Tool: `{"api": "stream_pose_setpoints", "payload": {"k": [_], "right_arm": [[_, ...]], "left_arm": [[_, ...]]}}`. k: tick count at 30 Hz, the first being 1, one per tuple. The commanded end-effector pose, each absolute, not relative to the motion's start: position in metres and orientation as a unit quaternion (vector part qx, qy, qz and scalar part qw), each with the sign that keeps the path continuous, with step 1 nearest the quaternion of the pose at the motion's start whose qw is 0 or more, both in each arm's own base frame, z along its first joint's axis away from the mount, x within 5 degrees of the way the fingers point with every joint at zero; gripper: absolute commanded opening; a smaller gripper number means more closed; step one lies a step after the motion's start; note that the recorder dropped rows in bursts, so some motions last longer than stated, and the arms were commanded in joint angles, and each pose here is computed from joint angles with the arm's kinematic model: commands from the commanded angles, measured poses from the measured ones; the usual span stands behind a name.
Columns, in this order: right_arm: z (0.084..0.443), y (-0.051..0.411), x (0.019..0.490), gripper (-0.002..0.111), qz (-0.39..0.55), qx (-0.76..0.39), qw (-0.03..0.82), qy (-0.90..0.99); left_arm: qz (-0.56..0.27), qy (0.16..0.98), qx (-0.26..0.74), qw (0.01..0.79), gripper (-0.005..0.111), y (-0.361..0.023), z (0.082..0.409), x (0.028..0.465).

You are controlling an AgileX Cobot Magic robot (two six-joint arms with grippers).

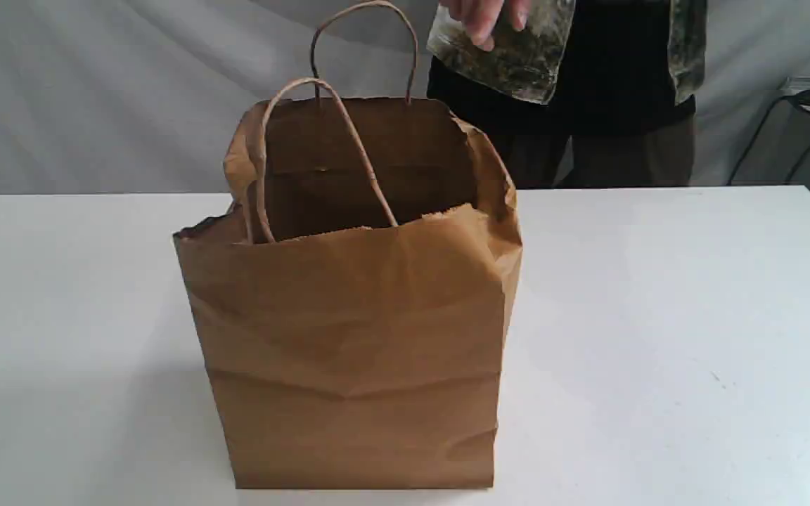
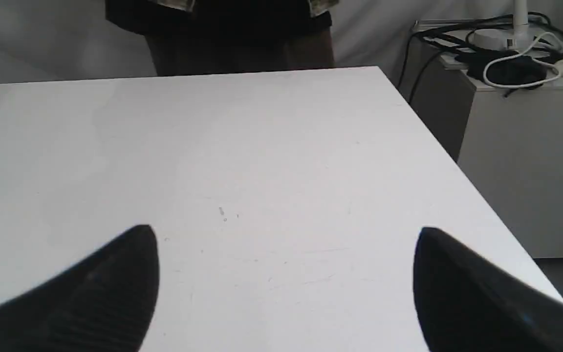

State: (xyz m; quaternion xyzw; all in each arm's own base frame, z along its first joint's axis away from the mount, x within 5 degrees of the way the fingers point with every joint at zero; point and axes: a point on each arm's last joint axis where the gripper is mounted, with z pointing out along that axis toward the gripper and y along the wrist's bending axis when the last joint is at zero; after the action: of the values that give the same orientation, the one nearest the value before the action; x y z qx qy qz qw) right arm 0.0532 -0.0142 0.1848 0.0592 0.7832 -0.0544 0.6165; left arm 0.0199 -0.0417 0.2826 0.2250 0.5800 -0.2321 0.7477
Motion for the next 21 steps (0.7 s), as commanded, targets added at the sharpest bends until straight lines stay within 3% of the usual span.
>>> {"api": "stream_pose_setpoints", "payload": {"k": [1,14,17,19,21], "right_arm": [[0.185,-0.014,0.053,0.071,-0.057,0.058,0.619,0.781],[0.185,-0.014,0.053,0.071,-0.057,0.058,0.619,0.781],[0.185,-0.014,0.053,0.071,-0.057,0.058,0.619,0.781],[0.185,-0.014,0.053,0.071,-0.057,0.058,0.619,0.781],[0.185,-0.014,0.053,0.071,-0.057,0.058,0.619,0.781]], "left_arm": [[-0.232,0.584,0.218,0.747,0.064,-0.041,0.28,0.021],[-0.225,0.58,0.204,0.756,0.064,-0.039,0.282,0.022],[-0.328,0.584,-0.009,0.743,0.064,-0.021,0.289,0.03],[-0.432,0.562,-0.18,0.682,0.064,-0.009,0.287,0.035],[-0.502,0.538,-0.271,0.621,0.064,-0.006,0.283,0.037]]}}
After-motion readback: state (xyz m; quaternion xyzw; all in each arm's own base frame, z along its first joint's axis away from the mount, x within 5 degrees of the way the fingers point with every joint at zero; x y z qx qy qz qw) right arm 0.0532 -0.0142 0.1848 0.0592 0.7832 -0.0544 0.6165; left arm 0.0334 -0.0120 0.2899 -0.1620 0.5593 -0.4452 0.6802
